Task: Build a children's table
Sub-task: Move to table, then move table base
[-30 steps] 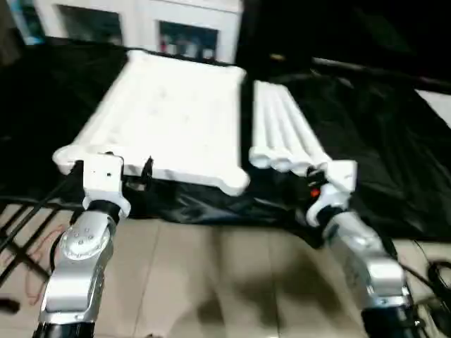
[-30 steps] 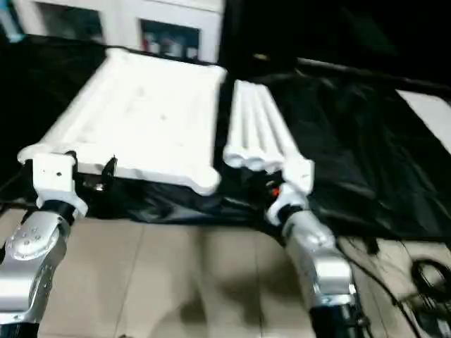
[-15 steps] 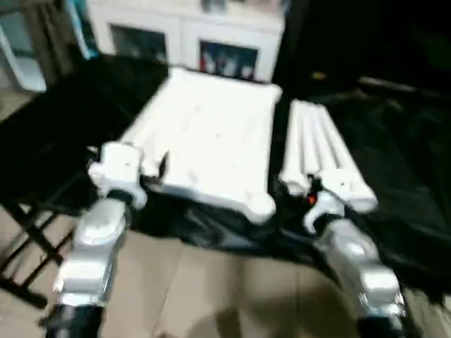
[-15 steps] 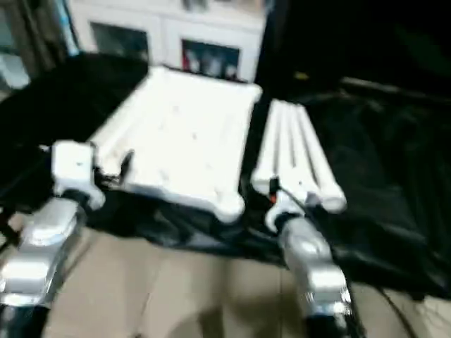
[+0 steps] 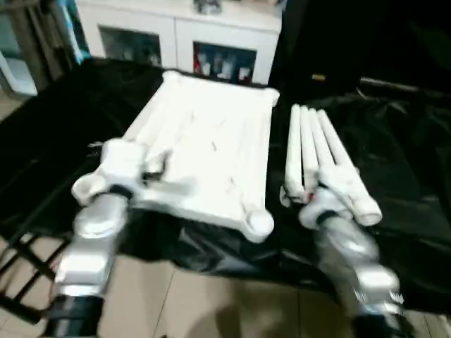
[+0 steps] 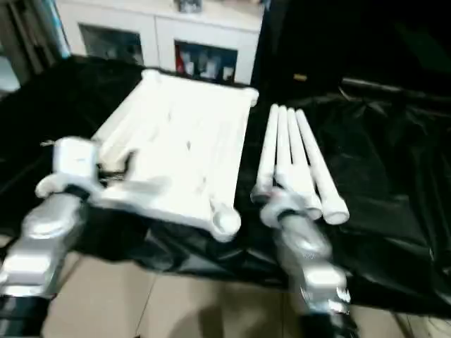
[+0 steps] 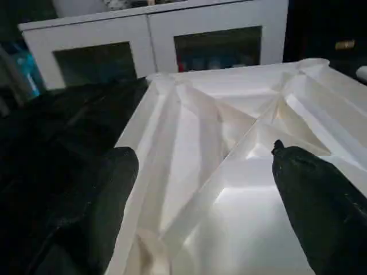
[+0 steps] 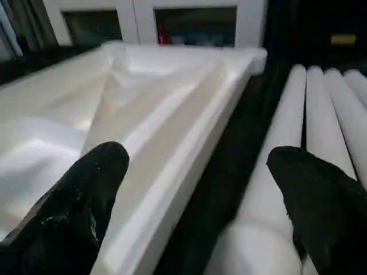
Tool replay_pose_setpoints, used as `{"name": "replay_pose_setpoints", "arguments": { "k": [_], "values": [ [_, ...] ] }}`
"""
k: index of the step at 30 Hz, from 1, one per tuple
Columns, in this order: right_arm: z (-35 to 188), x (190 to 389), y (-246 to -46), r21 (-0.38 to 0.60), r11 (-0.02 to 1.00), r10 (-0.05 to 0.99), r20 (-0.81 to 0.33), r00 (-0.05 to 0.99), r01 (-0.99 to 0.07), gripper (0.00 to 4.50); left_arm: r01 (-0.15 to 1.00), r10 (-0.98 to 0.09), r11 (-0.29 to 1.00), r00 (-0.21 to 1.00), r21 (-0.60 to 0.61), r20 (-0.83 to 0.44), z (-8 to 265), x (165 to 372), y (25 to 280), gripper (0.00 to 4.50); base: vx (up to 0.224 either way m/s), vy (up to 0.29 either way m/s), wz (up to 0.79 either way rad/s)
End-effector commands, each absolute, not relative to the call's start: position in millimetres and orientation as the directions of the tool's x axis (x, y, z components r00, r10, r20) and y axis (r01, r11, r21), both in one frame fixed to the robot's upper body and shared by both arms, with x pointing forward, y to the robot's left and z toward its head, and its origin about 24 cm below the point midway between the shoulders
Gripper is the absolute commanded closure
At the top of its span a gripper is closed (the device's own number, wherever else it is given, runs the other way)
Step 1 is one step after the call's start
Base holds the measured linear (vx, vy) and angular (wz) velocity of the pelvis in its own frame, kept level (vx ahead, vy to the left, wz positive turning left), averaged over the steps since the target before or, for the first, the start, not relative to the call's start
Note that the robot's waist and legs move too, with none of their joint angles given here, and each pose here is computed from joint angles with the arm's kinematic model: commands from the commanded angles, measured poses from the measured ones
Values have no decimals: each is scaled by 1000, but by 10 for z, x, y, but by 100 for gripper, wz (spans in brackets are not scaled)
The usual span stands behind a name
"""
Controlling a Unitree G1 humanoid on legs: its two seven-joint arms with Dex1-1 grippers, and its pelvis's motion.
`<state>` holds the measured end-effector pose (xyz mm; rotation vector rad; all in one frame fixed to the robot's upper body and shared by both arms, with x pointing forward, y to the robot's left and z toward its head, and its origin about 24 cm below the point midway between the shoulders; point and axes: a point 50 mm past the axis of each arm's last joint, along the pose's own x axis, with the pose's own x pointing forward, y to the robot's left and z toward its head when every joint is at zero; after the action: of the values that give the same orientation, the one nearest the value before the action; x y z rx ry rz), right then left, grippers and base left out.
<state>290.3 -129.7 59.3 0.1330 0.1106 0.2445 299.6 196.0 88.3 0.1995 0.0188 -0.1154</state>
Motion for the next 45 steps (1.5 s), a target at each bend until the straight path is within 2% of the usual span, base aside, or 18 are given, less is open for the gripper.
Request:
{"name": "replay_pose_setpoints", "arguments": {
  "k": [1, 10, 16, 18, 20, 23, 28, 30, 32, 35, 36, 38, 39, 41, 44, 45],
  "values": [
    [573, 2907, -1440, 120, 975, 200, -103, 974, -188, 4, 163, -162, 967, 987, 195, -18, 911, 3015, 1842, 27, 49, -57, -10],
    [600, 2931, -1445, 125, 975, 195, -90, 977, -183, 4, 185, -184, 962, 983, 199, -24, 900, 3024, 1831, 27, 86, -21, 1],
    [667, 2922, -1492, 102, 961, 264, -70, 962, -256, 4, 278, -278, 928, 960, 246, -38, 916, 3038, 1748, 27, 79, -34, 10],
    [707, 2927, -1518, 95, 950, 303, -66, 951, -297, 4, 336, -337, 907, 941, 254, -42, 921, 3039, 1708, 27, 79, -56, -1],
    [792, 2924, -1545, 69, 917, 397, -58, 916, -393, 4, 480, -480, 841, 875, 248, -64, 931, 3012, 1621, 27, 77, -14, -3],
    [853, 2921, -1574, 36, 870, 494, -72, 867, -492, 4, 632, -619, 734, 773, 250, -136, 904, 2960, 1533, 27, 47, 3, -2],
    [913, 2881, -1599, 16, 767, 638, -120, 761, -641, 4, 812, -764, 548, 583, 200, -275, 813, 2858, 1439, 27, -12, -2, 1],
    [918, 2866, -1606, 12, 740, 667, -137, 732, -672, 0, 839, -785, 507, 543, 196, -297, 800, 2841, 1423, 61, -81, -15, 4],
    [896, 2816, -1621, -16, 652, 740, -207, 640, -758, 0, 904, -831, 392, 428, 170, -356, 746, 2806, 1388, 61, -81, -14, 2],
    [890, 2787, -1621, -17, 608, 769, -238, 594, -794, 0, 934, -852, 329, 358, 143, -382, 720, 2770, 1378, 81, -68, -17, 1],
    [890, 2785, -1620, -18, 604, 771, -240, 590, -797, 0, 936, -855, 324, 351, 136, -383, 715, 2766, 1376, 102, -56, -17, 0],
    [886, 2772, -1618, -20, 578, 784, -261, 563, -816, 0, 957, -865, 271, 288, 100, -410, 665, 2741, 1382, 102, 0, 0, 0],
    [885, 2766, -1616, -24, 569, 789, -268, 553, -822, 0, 959, -857, 262, 282, 106, -432, 641, 2744, 1396, 104, 0, 0, 0],
    [882, 2761, -1615, -25, 558, 794, -277, 542, -830, 0, 959, -844, 258, 284, 121, -455, 621, 2759, 1413, 143, 0, 0, 0],
    [857, 2704, -1604, -21, 484, 826, -320, 465, -875, 0, 966, -809, 200, 259, 166, -528, 573, 2833, 1478, 148, 0, 0, 0],
    [856, 2700, -1603, -21, 479, 828, -322, 460, -877, 0, 966, -806, 197, 257, 168, -533, 573, 2841, 1483, 175, 0, 0, 0]
  ]
}}
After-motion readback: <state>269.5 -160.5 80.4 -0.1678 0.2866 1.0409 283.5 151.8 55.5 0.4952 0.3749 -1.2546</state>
